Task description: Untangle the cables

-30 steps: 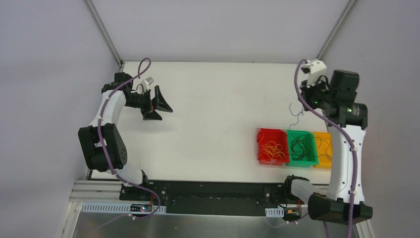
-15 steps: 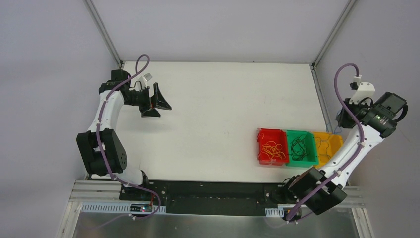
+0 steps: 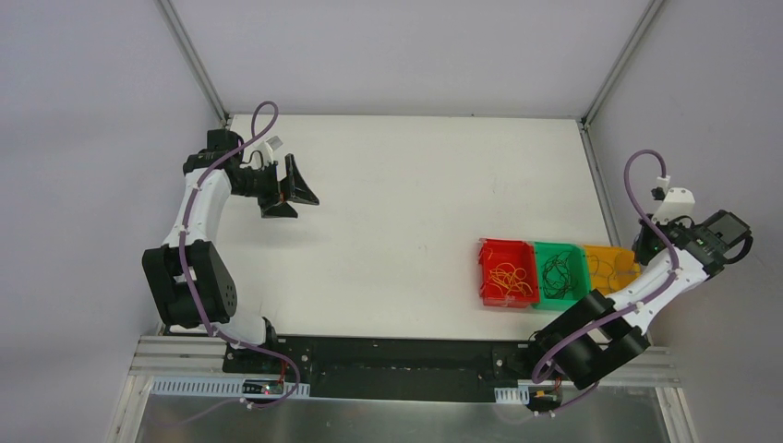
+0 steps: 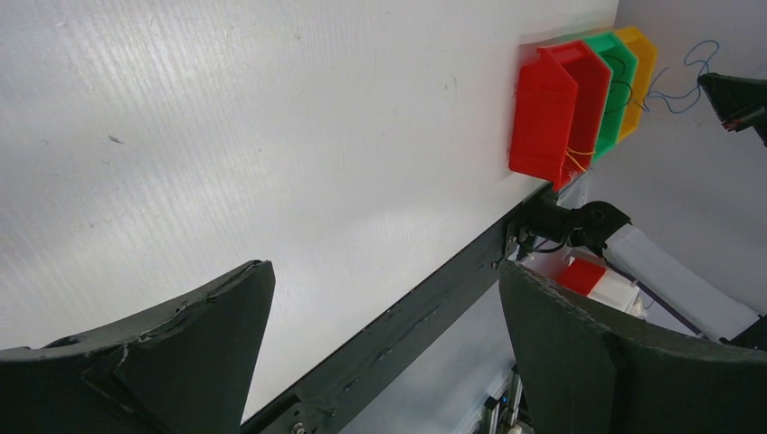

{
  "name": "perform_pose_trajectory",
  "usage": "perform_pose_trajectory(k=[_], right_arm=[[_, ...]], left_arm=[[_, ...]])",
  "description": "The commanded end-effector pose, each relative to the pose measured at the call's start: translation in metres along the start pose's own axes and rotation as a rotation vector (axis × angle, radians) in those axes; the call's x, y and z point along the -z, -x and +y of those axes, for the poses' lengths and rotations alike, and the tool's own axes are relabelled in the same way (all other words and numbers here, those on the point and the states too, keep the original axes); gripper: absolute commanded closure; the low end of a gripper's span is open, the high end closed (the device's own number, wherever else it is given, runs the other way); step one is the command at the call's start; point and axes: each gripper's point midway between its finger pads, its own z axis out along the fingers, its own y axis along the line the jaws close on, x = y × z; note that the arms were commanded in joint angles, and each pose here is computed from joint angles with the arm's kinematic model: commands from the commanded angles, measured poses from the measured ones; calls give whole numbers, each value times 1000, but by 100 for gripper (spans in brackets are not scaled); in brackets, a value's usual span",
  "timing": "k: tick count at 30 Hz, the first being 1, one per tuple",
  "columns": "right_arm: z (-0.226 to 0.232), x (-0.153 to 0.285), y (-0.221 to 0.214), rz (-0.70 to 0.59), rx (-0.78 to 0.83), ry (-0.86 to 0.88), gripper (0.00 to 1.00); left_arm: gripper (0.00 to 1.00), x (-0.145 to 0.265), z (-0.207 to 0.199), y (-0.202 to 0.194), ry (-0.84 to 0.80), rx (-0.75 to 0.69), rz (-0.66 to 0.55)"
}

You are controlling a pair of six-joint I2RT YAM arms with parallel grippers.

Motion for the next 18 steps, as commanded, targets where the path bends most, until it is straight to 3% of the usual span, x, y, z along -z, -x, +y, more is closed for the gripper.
perform_pose_trajectory(k=[1,12,18], right_arm=[[12,-8,-6,-41,103,73,100],[56,-13,-67,105,155,252,100],[39,-6,-36,43,128,185,100]], left_arm=[[0,9,-7,8,7,-15,-28],[0,9,-6,5,9,-15,-22],[0,9,-6,8,6,-16,-22]])
